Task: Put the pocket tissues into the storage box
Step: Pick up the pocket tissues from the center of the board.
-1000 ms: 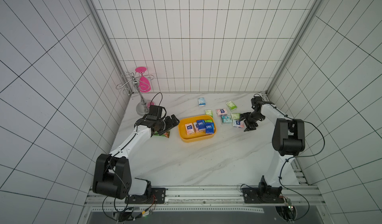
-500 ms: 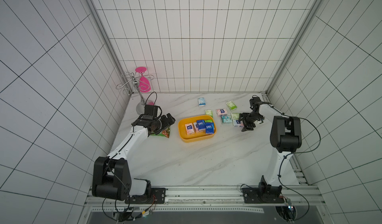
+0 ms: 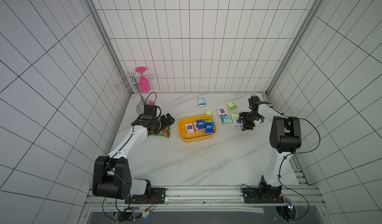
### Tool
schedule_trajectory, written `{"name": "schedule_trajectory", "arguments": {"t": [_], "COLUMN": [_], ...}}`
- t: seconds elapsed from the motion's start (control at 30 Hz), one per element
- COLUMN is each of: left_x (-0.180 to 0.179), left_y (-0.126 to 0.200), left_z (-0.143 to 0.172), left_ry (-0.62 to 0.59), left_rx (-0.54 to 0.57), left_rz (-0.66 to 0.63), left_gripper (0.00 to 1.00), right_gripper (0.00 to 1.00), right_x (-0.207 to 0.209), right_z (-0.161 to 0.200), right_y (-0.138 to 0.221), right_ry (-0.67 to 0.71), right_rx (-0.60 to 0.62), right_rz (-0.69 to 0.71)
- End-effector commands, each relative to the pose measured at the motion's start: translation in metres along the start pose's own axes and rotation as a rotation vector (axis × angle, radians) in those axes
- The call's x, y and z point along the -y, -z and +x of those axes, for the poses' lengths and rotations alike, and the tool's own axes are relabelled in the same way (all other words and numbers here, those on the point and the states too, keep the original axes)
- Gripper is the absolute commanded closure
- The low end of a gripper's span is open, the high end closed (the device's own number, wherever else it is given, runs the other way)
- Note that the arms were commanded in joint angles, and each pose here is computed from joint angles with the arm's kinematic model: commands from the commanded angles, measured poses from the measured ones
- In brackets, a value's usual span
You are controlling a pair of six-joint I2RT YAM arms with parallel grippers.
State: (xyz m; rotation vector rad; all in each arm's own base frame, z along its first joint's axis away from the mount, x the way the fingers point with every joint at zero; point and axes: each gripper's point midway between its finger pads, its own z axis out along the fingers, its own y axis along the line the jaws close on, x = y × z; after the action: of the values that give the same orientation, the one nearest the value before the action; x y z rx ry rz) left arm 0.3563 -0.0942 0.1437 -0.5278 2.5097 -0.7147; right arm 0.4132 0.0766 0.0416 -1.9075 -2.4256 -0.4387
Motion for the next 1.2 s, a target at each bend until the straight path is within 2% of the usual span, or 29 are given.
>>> {"name": "schedule_trajectory", "arguments": {"t": [0.0, 0.23, 0.37, 0.47, 0.7, 0.97, 1.17], "left_x": [0.000, -0.001, -0.001, -0.003, -0.004, -0.004, -0.005], "left_y": [-0.001, -0.002, -0.002, -0.002, -0.002, -0.001, -0.001], "left_z": [-0.004, -0.004, -0.004, -0.004, -0.006, -0.007, -0.006], "left_ry": [-0.019, -0.022, -0.023, -0.025, -0.023, -0.022, -0.022], "left_rx": [0.000, -0.009, -0.009, -0.014, -0.017, -0.016, -0.018], "left_rz": [0.007, 0.005, 0.011, 0.005, 0.005, 0.009, 0.009], "left_gripper": [0.03, 0.03, 0.03, 0.03, 0.02, 0.03, 0.03], "right_gripper": [0.23, 0.23, 0.23, 0.23, 0.23, 0.24, 0.30], "right_x": [-0.014, -0.022, -0.025, -0.029, -0.019, -0.011, -0.004], "right_z": [-0.002, 0.001, 0.001, 0.001, 0.002, 0.003, 0.002], "right_y": [0.024, 0.030, 0.015, 0.014, -0.007, -0.012, -0.023], "right_ry": [0.005, 0.024, 0.021, 0.056, 0.024, 0.008, 0.009], "right_rx": [0.069, 0.091, 0.064, 0.093, 0.051, 0.047, 0.050], "right_rz": [-0.057, -0.084, -0.068, -0.074, -0.028, -0.003, 0.028]}}
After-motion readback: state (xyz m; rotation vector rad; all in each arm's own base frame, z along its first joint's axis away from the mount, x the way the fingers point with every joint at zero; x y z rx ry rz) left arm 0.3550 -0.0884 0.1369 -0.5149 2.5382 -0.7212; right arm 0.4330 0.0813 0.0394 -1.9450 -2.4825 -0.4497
